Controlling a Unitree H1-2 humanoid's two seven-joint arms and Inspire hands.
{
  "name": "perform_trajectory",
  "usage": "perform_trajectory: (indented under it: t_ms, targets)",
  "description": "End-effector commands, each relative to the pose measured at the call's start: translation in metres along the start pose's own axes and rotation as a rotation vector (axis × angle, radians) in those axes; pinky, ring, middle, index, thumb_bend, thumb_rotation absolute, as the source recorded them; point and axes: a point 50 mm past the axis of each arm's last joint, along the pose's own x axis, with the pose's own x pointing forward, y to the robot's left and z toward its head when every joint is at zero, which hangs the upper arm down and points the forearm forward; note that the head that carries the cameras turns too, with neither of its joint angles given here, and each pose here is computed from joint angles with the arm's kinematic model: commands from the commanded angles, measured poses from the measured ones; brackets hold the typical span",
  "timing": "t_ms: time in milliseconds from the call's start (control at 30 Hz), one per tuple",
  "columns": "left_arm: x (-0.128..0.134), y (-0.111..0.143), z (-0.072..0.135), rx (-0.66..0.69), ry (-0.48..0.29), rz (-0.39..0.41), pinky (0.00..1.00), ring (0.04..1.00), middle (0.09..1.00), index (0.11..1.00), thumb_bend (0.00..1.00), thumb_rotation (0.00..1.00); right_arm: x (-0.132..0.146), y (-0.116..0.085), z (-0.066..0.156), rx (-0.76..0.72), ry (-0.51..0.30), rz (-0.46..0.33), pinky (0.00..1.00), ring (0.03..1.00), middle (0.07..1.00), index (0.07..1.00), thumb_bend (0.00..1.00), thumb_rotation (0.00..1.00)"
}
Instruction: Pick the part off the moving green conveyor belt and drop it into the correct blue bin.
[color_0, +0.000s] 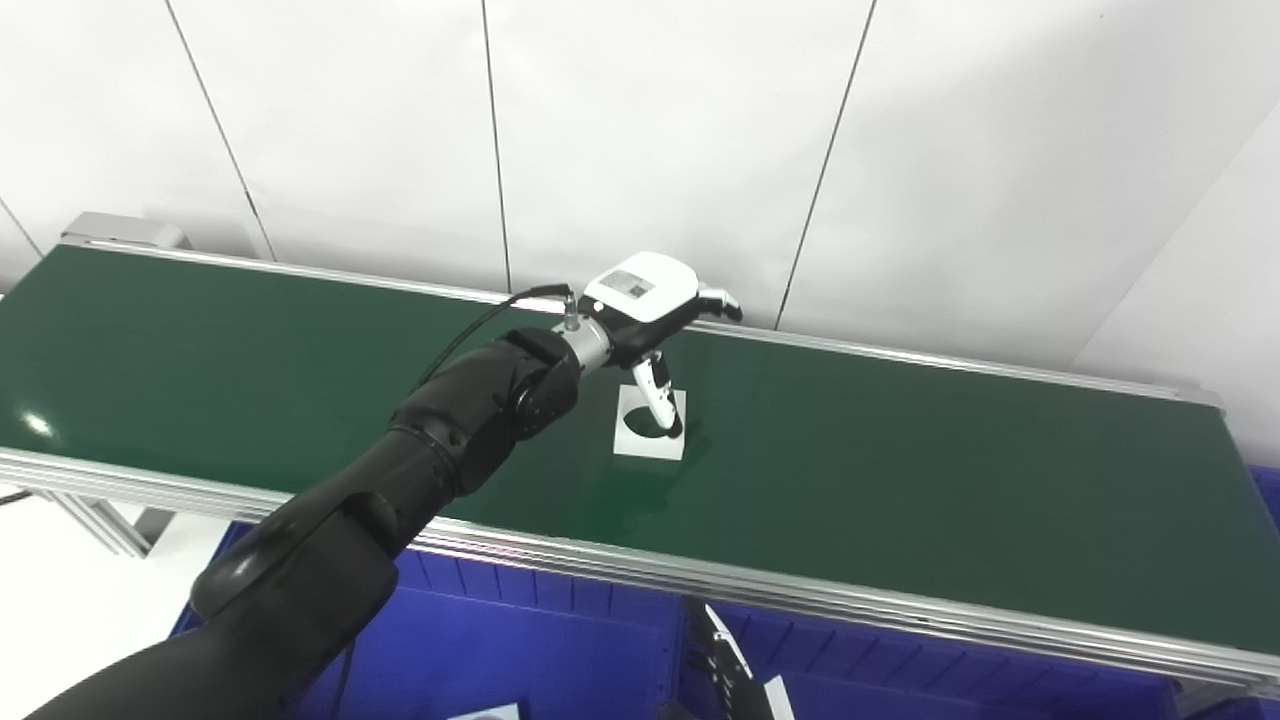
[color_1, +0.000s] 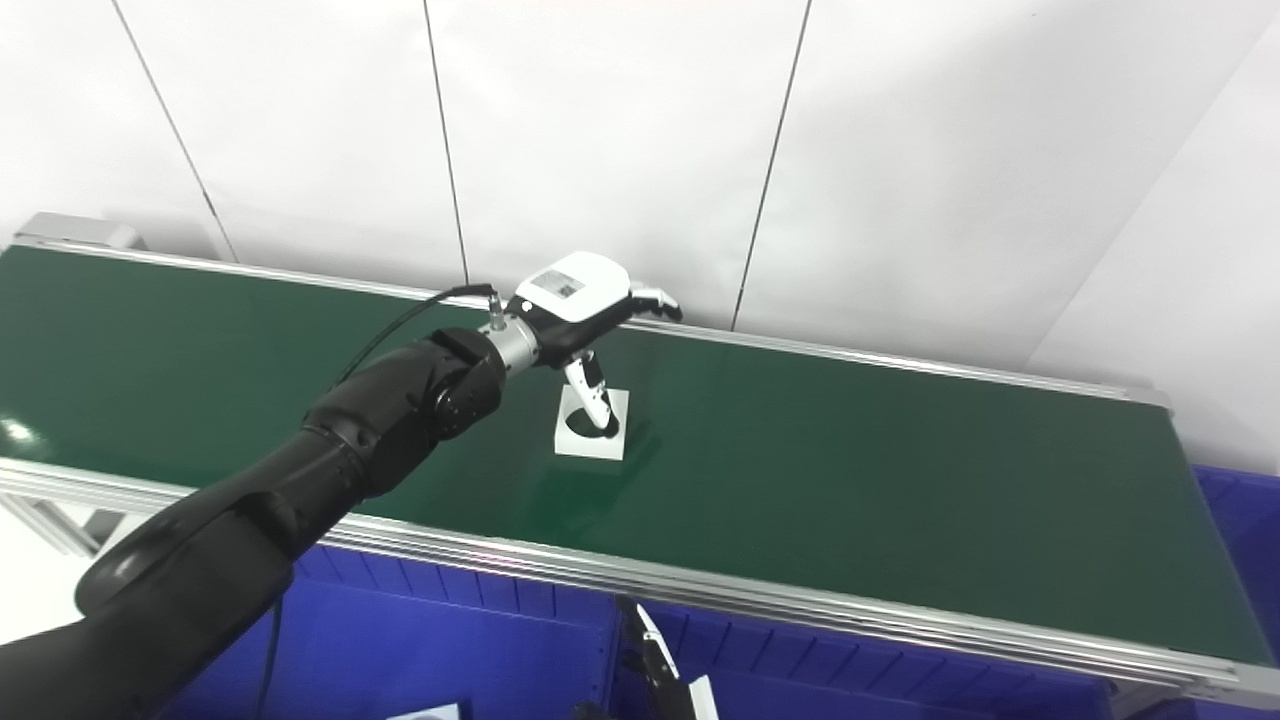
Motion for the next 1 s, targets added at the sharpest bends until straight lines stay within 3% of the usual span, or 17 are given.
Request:
perform_trajectory:
  t_ms: [0, 600, 667, 733, 833, 900, 933, 967]
  targets:
    - [0.012, 0.027, 0.002, 0.038, -0.023, 0.067, 0.61, 0.756, 0.810, 0.799, 1.00, 0.19, 0.006, 0.032, 0.020, 0.051, -0.093, 0.040, 0.85, 0.931, 0.958, 0.930, 0.86, 0.82]
    - [0.019, -0.028, 0.023, -0.020, 0.030, -0.052, 0.59, 0.768, 0.813, 0.796, 1.00, 0.25, 0.011, 0.058, 0.039, 0.052, -0.150, 0.069, 0.83, 0.915, 0.956, 0.931, 0.83, 0.83]
    - [0.019, -0.036, 0.029, -0.035, 0.041, -0.051, 0.60, 0.774, 0.812, 0.797, 1.00, 0.25, 0.013, 0.058, 0.042, 0.003, -0.109, 0.090, 0.82, 0.897, 0.921, 0.885, 0.80, 0.83]
    - [0.019, -0.043, 0.035, -0.057, 0.054, -0.032, 0.60, 0.769, 0.798, 0.789, 1.00, 0.24, 0.016, 0.059, 0.046, -0.069, -0.030, 0.122, 0.77, 0.843, 0.848, 0.801, 0.68, 0.69]
    - [0.018, -0.052, 0.042, -0.069, 0.062, 0.025, 0.56, 0.701, 0.745, 0.741, 0.93, 0.15, 0.019, 0.061, 0.050, -0.149, 0.046, 0.155, 0.70, 0.779, 0.786, 0.734, 0.56, 0.52]
    - [0.018, -0.055, 0.046, -0.083, 0.065, 0.051, 0.52, 0.616, 0.694, 0.636, 0.77, 0.03, 0.019, 0.062, 0.052, -0.162, 0.072, 0.165, 0.64, 0.735, 0.759, 0.715, 0.57, 0.59]
    - [0.019, -0.055, 0.047, -0.091, 0.065, 0.061, 0.50, 0.578, 0.663, 0.539, 0.60, 0.04, 0.019, 0.063, 0.053, -0.164, 0.080, 0.167, 0.62, 0.718, 0.749, 0.716, 0.59, 0.65]
    - [0.019, -0.056, 0.048, -0.096, 0.063, 0.070, 0.50, 0.572, 0.657, 0.530, 0.58, 0.04, 0.019, 0.063, 0.054, -0.166, 0.083, 0.170, 0.62, 0.715, 0.747, 0.717, 0.60, 0.66]
